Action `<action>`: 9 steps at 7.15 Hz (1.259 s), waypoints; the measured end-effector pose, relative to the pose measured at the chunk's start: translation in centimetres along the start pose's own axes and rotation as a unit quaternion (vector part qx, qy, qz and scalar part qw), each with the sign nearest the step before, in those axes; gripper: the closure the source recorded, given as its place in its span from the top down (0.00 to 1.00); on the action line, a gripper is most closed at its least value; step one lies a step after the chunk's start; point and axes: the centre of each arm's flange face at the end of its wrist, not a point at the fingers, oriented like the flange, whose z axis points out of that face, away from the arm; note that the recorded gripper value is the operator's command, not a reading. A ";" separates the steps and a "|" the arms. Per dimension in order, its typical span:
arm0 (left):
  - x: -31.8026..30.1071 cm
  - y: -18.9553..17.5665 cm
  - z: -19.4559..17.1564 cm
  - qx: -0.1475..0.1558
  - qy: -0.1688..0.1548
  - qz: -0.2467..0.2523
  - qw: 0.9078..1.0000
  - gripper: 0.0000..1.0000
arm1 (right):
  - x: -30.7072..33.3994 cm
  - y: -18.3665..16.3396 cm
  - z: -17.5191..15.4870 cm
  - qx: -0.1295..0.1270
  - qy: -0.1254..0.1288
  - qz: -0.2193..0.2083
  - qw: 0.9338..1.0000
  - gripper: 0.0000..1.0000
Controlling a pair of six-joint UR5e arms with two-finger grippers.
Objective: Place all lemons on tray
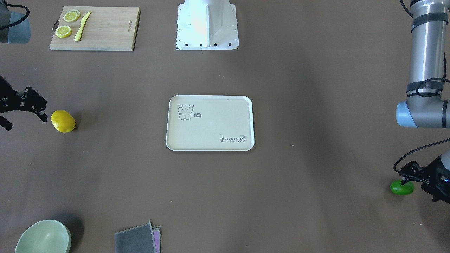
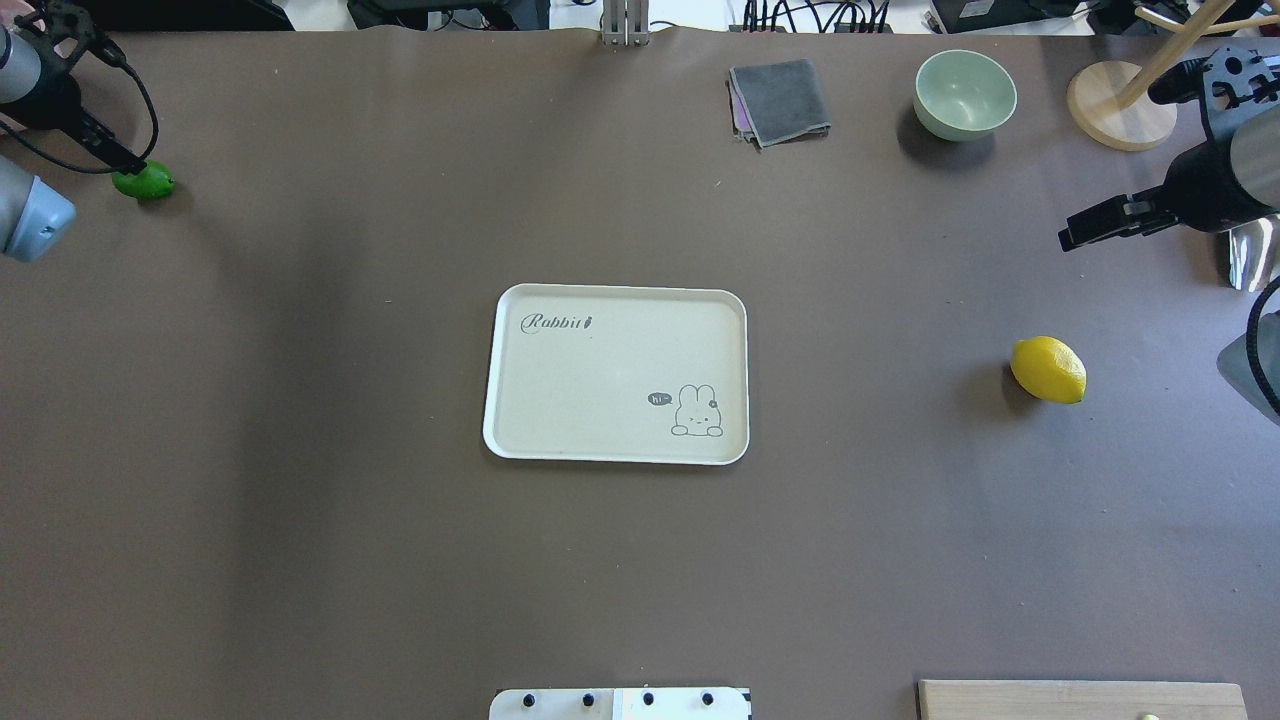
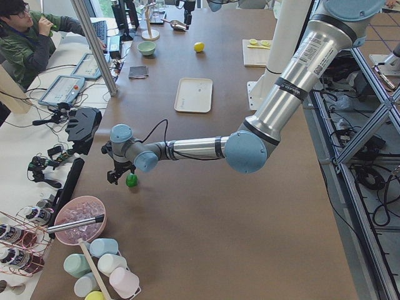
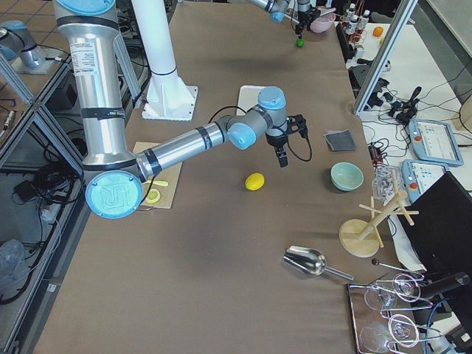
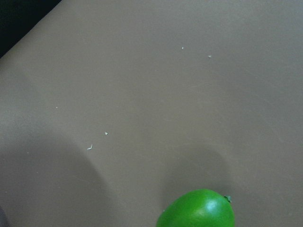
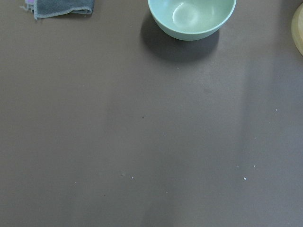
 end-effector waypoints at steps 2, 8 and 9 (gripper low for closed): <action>0.6 -0.1 0.1 0.010 0.013 0.009 1.000 0.96 | 0.0 0.1 0.0 0.000 0.000 0.000 1.000 1.00; 2.4 1.0 2.5 -0.006 0.026 0.016 1.000 0.96 | -0.1 0.1 -0.1 0.001 -0.001 -0.001 1.000 1.00; 2.5 1.3 3.0 -0.011 0.021 0.015 1.000 0.70 | -0.1 0.0 -0.1 0.001 -0.001 -0.001 1.000 1.00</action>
